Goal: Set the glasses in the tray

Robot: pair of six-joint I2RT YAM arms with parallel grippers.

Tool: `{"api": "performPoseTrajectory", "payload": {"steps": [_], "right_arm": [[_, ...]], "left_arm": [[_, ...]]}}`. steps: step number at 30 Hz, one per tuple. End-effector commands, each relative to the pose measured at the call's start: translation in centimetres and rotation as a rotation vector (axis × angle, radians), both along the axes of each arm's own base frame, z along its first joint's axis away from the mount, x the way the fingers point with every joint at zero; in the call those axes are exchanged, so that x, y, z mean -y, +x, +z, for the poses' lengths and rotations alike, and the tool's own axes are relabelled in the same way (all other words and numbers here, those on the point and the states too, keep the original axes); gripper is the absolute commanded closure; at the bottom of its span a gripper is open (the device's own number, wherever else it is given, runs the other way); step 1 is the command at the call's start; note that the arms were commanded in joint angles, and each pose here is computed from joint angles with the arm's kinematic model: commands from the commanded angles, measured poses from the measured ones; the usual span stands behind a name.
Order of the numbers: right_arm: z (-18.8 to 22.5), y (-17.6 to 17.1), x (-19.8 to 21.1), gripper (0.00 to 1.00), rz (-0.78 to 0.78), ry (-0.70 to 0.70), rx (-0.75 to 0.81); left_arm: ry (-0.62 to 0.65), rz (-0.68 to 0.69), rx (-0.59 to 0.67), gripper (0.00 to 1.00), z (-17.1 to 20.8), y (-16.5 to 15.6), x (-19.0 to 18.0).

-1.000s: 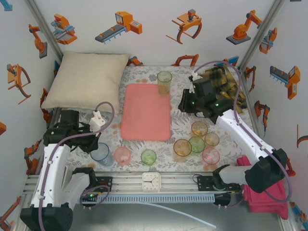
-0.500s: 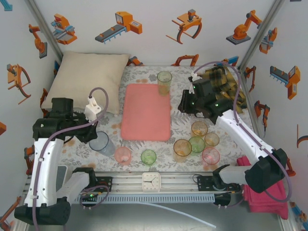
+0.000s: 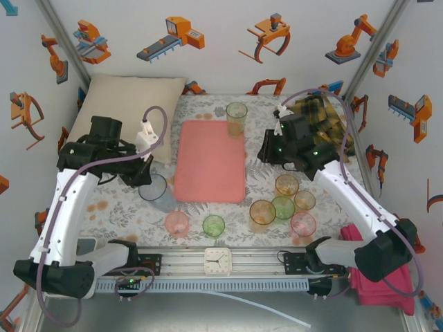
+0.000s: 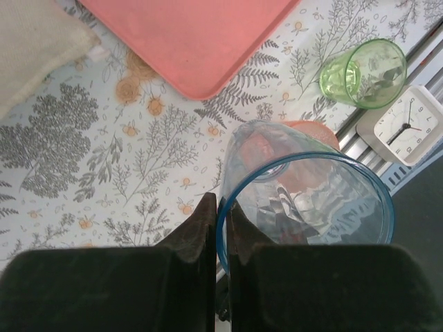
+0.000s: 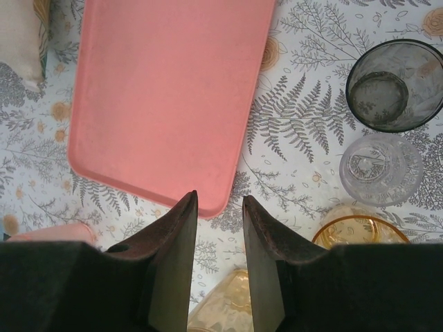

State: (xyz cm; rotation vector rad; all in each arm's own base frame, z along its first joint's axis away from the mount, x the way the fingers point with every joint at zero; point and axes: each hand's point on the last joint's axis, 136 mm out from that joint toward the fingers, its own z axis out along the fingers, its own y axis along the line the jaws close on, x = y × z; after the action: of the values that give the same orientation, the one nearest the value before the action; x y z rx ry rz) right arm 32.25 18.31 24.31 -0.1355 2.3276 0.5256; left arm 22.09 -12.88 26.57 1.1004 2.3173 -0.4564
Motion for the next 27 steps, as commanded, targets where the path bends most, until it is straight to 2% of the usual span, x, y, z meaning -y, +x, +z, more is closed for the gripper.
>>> {"api": "performPoseTrajectory", "payload": {"steps": [1,11,27], "right_arm": [[0.4,-0.6,0.6,0.66,-0.005,-0.023,0.016],[0.9,-1.5,1.5,0.65,-0.025,-0.027,0.024],[1.1,-3.0,3.0,0.65,-0.081,-0.017,0.030]], "left_arm": [[-0.015,-0.009,0.039,0.91,1.3,1.8,1.4],[-0.006,-0.046,0.097,0.92,1.9,7.7,5.1],[-0.036,0.027,0.162,0.94,0.0,22.0,11.2]]}}
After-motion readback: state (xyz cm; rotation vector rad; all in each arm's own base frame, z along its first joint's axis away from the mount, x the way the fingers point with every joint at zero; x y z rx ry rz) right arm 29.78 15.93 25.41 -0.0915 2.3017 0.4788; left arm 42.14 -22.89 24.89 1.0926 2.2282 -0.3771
